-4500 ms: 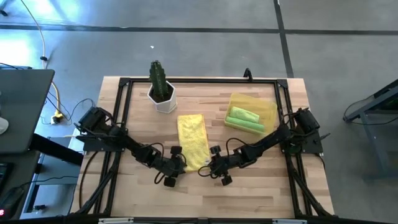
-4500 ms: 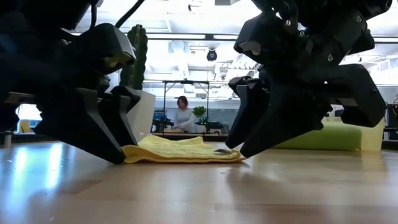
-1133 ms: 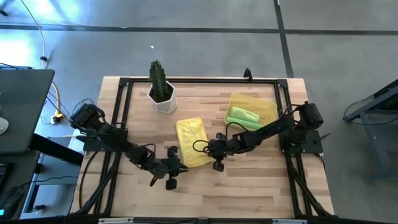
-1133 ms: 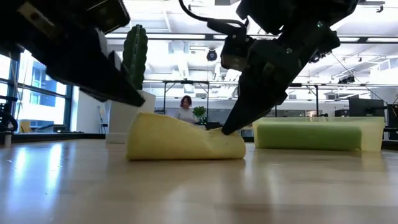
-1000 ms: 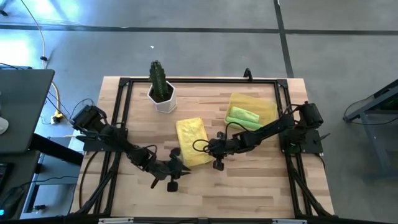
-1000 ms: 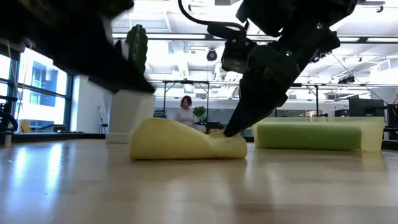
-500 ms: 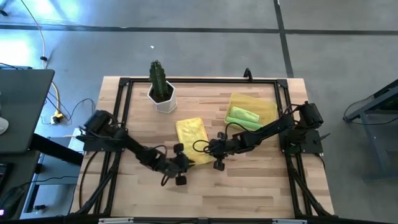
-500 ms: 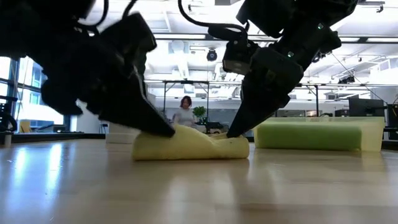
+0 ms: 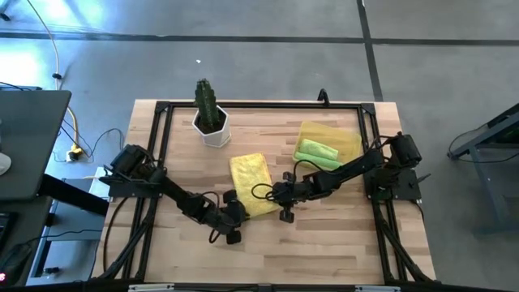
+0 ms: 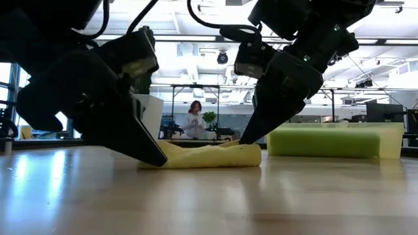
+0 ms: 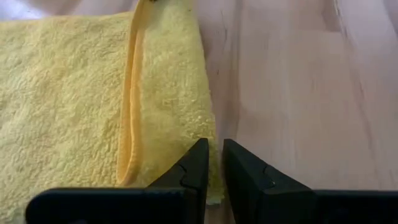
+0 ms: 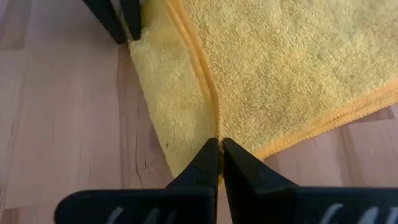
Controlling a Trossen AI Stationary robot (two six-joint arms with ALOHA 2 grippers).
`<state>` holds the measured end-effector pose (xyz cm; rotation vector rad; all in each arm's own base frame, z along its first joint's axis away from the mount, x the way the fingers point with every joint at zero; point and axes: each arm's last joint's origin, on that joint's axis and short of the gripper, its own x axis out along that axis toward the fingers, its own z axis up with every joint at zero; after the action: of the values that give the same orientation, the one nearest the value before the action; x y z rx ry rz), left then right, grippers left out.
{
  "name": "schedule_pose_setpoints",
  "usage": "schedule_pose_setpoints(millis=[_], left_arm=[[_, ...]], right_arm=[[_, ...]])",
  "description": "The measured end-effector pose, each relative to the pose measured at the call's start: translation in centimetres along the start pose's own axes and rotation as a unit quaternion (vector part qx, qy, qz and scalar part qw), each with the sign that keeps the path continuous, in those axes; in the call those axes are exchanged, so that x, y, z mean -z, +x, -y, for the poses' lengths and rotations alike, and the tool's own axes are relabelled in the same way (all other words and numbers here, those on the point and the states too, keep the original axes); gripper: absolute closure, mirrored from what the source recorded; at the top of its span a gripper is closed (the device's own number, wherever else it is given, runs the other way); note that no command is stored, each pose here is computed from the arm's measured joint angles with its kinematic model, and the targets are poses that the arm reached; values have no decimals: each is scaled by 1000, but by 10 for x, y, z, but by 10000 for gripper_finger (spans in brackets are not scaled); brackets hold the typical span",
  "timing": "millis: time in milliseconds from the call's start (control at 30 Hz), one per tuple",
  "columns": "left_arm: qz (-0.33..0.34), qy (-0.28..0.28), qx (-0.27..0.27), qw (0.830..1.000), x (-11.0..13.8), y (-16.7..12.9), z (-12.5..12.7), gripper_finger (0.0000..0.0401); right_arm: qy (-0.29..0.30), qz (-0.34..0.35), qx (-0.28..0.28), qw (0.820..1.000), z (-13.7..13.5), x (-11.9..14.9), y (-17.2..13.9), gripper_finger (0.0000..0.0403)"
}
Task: Roll microfiber towels into tight, uniform cylinder then place into a basket
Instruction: Roll the yellow microfiber cloth
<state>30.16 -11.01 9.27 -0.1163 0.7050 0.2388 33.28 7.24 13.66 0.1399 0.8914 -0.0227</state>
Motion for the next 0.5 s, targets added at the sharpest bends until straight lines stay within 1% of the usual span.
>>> schedule_pose_setpoints(millis=[67, 167, 233, 300, 367, 433, 500], left_arm=[[15, -1, 10, 1000, -2, -1, 3, 359], [61, 15, 36, 997, -12, -4, 11, 359], [71, 29, 36, 996, -16, -4, 13, 359], [79, 38, 22, 996, -19, -4, 13, 359], [86, 43, -3, 995, -21, -3, 10, 359], [74, 43, -32, 996, -20, -1, 4, 359], [54, 30, -56, 997, -16, 1, -2, 359]], right_arm=[[0, 0, 0, 1000, 0, 0, 0, 403], [0, 0, 0, 1000, 0, 0, 0, 403], [0, 0, 0, 1000, 0, 0, 0, 403], [0, 0, 0, 1000, 0, 0, 0, 403], [0, 0, 0, 1000, 0, 0, 0, 403], [0, 0, 0, 1000, 0, 0, 0, 403], [0, 0, 0, 1000, 0, 0, 0, 403]])
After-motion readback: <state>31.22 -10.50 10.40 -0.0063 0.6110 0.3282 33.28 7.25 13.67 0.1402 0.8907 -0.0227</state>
